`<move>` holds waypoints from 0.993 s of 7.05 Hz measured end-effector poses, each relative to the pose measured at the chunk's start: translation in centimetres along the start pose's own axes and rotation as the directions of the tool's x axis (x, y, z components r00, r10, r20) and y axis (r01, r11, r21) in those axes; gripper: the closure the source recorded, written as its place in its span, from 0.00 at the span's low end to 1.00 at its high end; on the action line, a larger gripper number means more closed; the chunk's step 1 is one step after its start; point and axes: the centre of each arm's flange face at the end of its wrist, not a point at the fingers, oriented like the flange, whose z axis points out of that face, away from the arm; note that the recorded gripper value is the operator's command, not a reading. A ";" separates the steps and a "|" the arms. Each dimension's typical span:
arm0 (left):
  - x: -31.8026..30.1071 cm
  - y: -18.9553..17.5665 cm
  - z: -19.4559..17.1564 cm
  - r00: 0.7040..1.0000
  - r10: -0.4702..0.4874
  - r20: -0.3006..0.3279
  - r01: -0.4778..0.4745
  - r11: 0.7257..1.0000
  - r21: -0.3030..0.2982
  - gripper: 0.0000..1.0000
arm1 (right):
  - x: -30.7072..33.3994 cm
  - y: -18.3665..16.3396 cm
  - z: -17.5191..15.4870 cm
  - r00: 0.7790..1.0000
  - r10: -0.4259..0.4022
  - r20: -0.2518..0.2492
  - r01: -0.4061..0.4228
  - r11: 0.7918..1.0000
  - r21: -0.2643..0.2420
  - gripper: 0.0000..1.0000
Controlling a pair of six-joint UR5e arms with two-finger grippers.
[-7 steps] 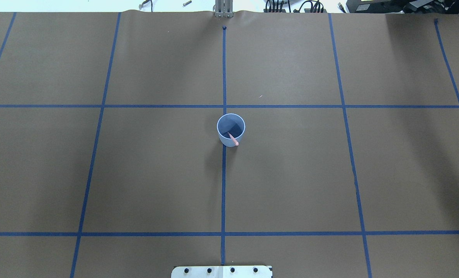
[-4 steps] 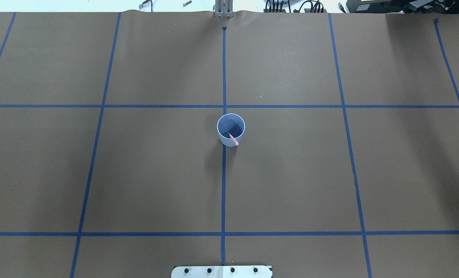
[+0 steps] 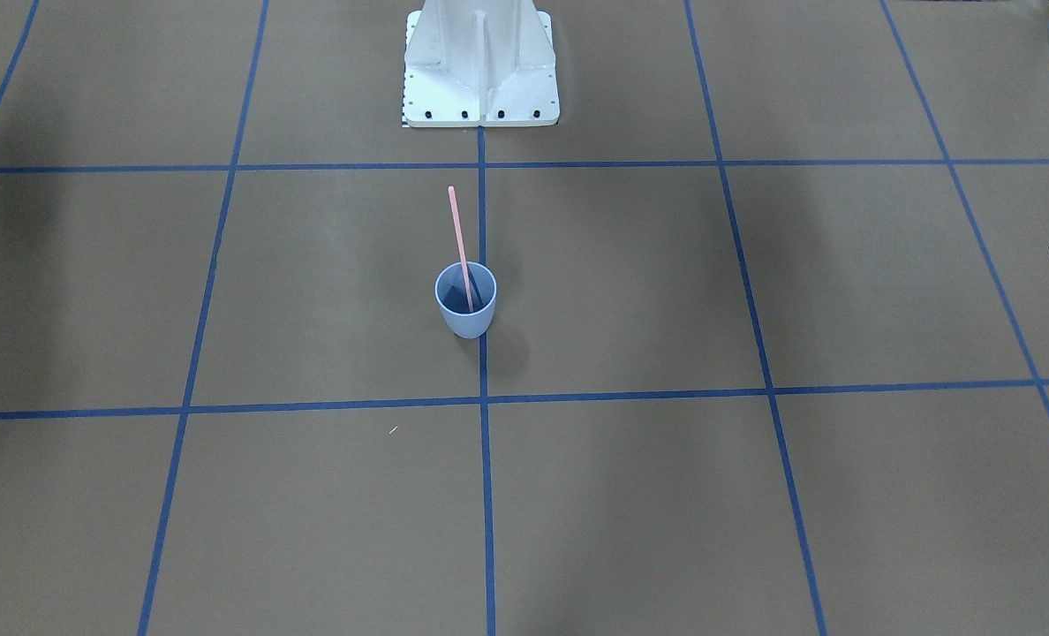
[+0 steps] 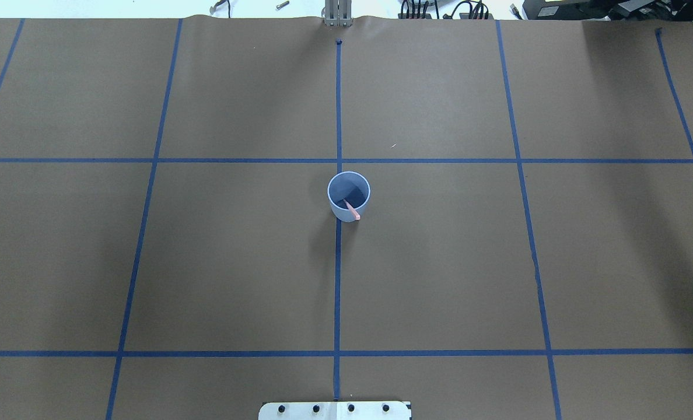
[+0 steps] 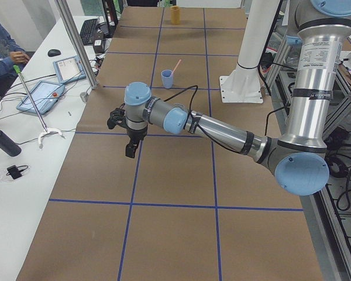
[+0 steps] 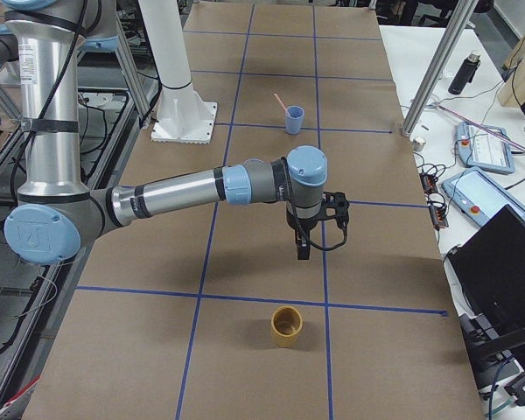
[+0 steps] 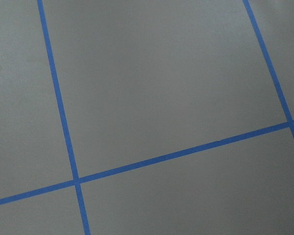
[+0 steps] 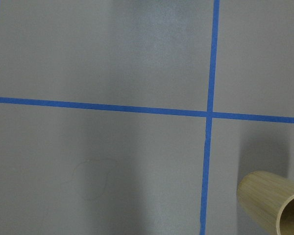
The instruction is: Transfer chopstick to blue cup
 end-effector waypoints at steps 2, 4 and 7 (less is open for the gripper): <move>0.0 0.0 0.0 1.000 -0.002 0.000 0.002 1.000 0.000 0.02 | 0.0 0.0 0.0 1.000 0.002 0.000 -0.002 1.000 0.000 0.00; 0.0 0.1 -0.1 1.000 -0.003 0.000 0.003 1.000 0.000 0.02 | 0.0 0.0 0.0 1.000 0.003 0.000 -0.003 1.000 0.000 0.00; 0.0 0.2 -0.1 1.000 -0.004 -0.001 0.004 1.000 0.001 0.02 | 0.0 -0.1 0.0 1.000 0.004 0.000 -0.004 1.000 0.000 0.00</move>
